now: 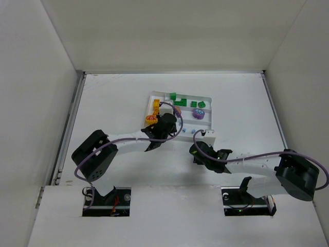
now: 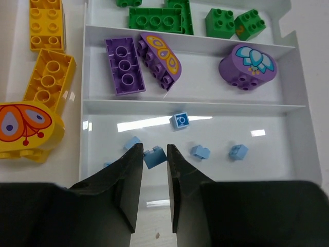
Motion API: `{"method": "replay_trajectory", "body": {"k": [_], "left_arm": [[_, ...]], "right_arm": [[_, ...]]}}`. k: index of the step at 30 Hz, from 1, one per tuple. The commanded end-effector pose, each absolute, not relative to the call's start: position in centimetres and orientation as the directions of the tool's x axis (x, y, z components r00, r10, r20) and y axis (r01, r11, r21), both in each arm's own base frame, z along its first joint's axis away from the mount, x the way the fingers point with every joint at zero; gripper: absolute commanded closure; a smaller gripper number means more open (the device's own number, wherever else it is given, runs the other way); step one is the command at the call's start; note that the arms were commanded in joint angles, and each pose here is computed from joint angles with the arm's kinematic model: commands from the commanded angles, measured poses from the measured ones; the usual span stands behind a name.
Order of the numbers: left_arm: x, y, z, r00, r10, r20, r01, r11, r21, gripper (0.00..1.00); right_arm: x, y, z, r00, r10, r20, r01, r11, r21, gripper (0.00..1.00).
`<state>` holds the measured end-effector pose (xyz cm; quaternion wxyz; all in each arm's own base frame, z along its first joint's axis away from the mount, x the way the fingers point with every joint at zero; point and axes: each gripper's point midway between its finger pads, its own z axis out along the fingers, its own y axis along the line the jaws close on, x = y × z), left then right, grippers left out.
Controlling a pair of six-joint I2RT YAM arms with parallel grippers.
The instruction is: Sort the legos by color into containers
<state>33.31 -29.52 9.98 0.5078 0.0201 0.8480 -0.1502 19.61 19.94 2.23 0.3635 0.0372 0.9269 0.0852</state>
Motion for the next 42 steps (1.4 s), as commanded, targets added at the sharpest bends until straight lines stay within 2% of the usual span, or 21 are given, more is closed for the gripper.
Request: {"method": "replay_trajectory", "body": {"k": [1,6,11,20,23,27,29,31,32,35,39,42], "left_arm": [[35.0,-30.6,11.8,-0.440,-0.140,-0.887,0.208,0.945,-0.252,0.73],[34.9,-29.8,12.3,-0.428,-0.150,-0.891,0.196,0.947,-0.253,0.62],[34.4,-27.5,13.7,-0.402,-0.189,-0.896,0.165,0.948,-0.273,0.55],[31.4,-20.4,11.4,-0.427,-0.283,-0.859,0.032,0.944,-0.327,0.38],[30.6,-18.6,10.9,-0.425,-0.316,-0.848,-0.007,0.938,-0.346,0.33],[29.8,-17.1,10.8,-0.425,-0.324,-0.845,-0.032,0.938,-0.344,0.24],[29.4,-16.4,10.9,-0.420,-0.327,-0.847,-0.042,0.939,-0.342,0.16],[29.2,-15.6,11.1,-0.410,-0.331,-0.850,-0.058,0.939,-0.338,0.00],[29.1,-15.2,11.2,-0.405,-0.334,-0.851,-0.067,0.939,-0.337,0.00],[28.8,-14.0,11.2,-0.394,-0.349,-0.851,-0.100,0.936,-0.337,0.00],[28.3,-12.1,10.8,-0.376,-0.391,-0.840,-0.165,0.920,-0.355,0.00],[28.0,-10.4,10.3,-0.353,-0.468,-0.810,-0.233,0.882,-0.409,0.00]], "right_arm": [[20.3,21.1,3.1,-0.717,0.154,-0.680,0.009,0.977,0.212,0.68],[20.5,21.1,3.9,-0.701,0.167,-0.694,0.003,0.973,0.231,0.76],[21.7,22.2,7.4,-0.624,0.196,-0.757,-0.058,0.954,0.295,0.76],[29.4,22.8,13.6,-0.466,0.281,-0.839,-0.100,0.926,0.365,0.75],[31.7,23.6,14.3,-0.451,0.317,-0.834,-0.103,0.910,0.401,0.67],[32.7,24.3,15.6,-0.428,0.342,-0.837,-0.115,0.897,0.426,0.47],[32.5,23.9,16.0,-0.414,0.349,-0.841,-0.114,0.896,0.428,0.44],[31.9,22.9,15.6,-0.408,0.347,-0.844,-0.098,0.903,0.419,0.43],[31.4,22.2,15.3,-0.403,0.352,-0.845,-0.085,0.905,0.417,0.43],[29.7,19.9,14.0,-0.389,0.368,-0.844,-0.046,0.908,0.417,0.48],[27.1,17.2,12.7,-0.363,0.436,-0.824,-0.013,0.881,0.472,0.69],[25.9,15.5,12.7,-0.317,0.521,-0.792,0.010,0.837,0.547,0.76]]}}
